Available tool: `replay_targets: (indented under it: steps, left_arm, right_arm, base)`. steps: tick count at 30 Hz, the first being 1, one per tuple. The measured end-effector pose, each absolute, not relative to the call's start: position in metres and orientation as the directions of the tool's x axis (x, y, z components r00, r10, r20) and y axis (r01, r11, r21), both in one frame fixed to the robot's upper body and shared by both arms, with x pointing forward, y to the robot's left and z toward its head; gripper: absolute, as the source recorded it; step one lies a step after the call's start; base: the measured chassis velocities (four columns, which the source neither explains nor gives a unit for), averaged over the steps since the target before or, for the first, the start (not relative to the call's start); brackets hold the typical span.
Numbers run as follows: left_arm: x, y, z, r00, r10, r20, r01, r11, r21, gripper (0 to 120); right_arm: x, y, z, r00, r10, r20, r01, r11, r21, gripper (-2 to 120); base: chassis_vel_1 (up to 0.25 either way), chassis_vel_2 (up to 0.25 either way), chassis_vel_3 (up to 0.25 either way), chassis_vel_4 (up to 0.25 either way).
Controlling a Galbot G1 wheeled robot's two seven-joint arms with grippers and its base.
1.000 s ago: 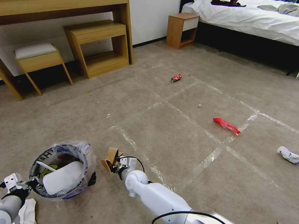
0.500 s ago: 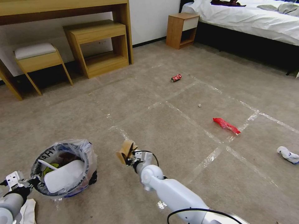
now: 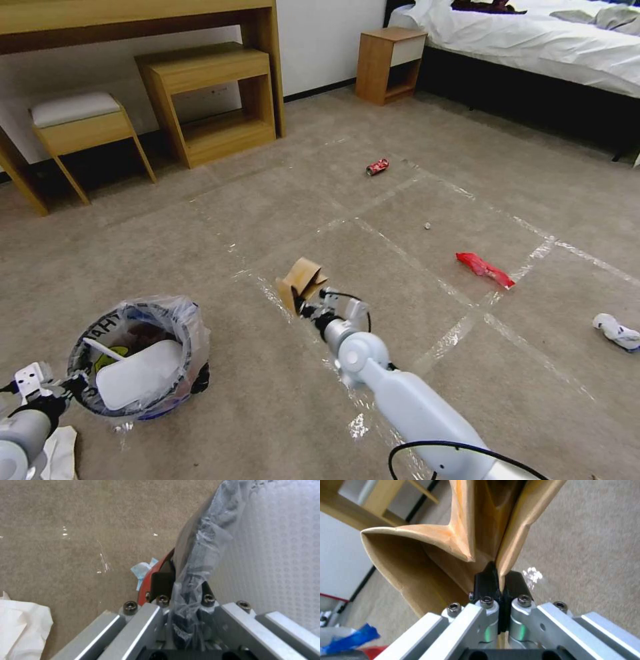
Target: Pick up the trash bin and place the garbage on the floor into it.
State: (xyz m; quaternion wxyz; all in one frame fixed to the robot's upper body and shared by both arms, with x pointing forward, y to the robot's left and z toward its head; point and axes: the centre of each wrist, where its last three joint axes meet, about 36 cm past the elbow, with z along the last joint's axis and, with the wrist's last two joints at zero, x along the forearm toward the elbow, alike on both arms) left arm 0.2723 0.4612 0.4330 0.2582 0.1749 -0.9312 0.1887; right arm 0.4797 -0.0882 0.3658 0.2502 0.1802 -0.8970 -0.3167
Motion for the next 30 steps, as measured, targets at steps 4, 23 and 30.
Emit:
replay_targets:
  steps: [4, 23, 30]
  left_arm:
    - [0.273, 0.461, 0.433, -0.807, -0.225, 0.546, -0.420, 0.869, -0.262, 1]
    - [0.274, 0.457, 0.434, -0.808, -0.213, 0.550, -0.408, 0.876, -0.259, 1]
    - [0.277, 0.457, 0.435, -0.806, -0.202, 0.556, -0.395, 0.883, -0.253, 1]
  right_arm:
    - [0.476, -0.097, 0.376, -0.820, -0.481, 0.310, -0.170, 0.722, 0.671, 0]
    - [0.461, -0.155, 0.440, -0.857, -0.509, 0.082, -0.328, 0.660, 0.675, 0]
    - [0.447, -0.173, 0.464, -0.789, -0.597, -0.144, -0.551, 0.585, 0.595, 0]
  base:
    - [0.000, 0.000, 0.000, 0.000]
    - [0.000, 0.000, 0.000, 0.000]
    - [0.000, 0.000, 0.000, 0.000]
